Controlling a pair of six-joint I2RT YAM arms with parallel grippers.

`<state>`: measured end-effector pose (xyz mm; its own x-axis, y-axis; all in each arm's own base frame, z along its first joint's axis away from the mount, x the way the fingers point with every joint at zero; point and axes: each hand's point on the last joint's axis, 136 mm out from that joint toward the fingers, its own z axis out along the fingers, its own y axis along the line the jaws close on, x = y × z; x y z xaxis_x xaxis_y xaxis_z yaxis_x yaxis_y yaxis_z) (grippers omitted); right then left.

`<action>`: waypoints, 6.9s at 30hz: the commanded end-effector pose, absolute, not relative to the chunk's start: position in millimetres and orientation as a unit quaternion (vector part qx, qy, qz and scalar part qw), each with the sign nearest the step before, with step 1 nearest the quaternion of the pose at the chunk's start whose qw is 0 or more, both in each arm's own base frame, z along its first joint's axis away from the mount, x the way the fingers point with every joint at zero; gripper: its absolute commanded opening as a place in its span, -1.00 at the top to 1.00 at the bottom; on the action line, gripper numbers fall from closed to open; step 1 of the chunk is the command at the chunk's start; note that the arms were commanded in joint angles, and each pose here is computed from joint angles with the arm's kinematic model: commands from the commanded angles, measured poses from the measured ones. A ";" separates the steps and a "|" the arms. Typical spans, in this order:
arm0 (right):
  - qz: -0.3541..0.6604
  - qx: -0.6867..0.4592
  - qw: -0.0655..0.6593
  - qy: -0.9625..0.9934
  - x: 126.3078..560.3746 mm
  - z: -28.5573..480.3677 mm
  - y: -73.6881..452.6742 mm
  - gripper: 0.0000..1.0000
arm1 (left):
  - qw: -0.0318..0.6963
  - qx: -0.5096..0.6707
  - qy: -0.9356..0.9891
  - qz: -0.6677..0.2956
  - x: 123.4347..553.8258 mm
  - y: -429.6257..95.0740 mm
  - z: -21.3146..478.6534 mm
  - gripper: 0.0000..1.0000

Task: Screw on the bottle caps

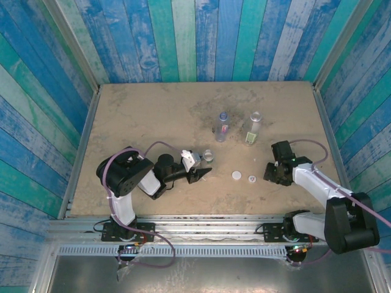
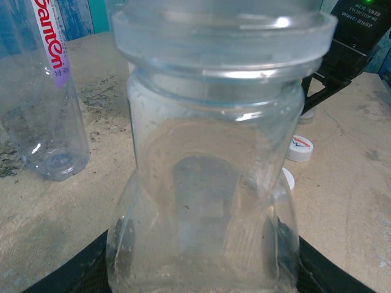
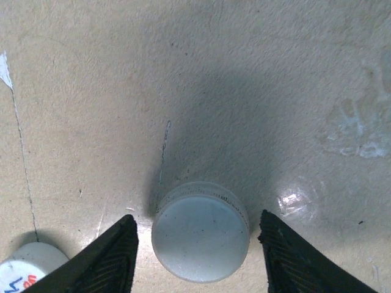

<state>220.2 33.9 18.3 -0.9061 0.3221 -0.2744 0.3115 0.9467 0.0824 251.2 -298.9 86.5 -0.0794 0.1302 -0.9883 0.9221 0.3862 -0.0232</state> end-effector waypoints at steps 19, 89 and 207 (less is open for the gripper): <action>0.029 0.122 0.121 0.985 219.0 18.4 40.3 0.20 | 0.525 0.406 0.646 -0.378 244.4 -294.1 74.4 -0.10; 0.056 -0.330 0.087 0.938 230.7 155.2 297.2 0.21 | 0.507 0.416 0.649 -0.384 243.9 -298.8 67.1 -0.11; 0.216 -0.227 0.143 0.939 245.0 189.8 278.6 0.36 | 0.495 0.418 0.654 -0.391 242.8 -300.1 62.0 -0.10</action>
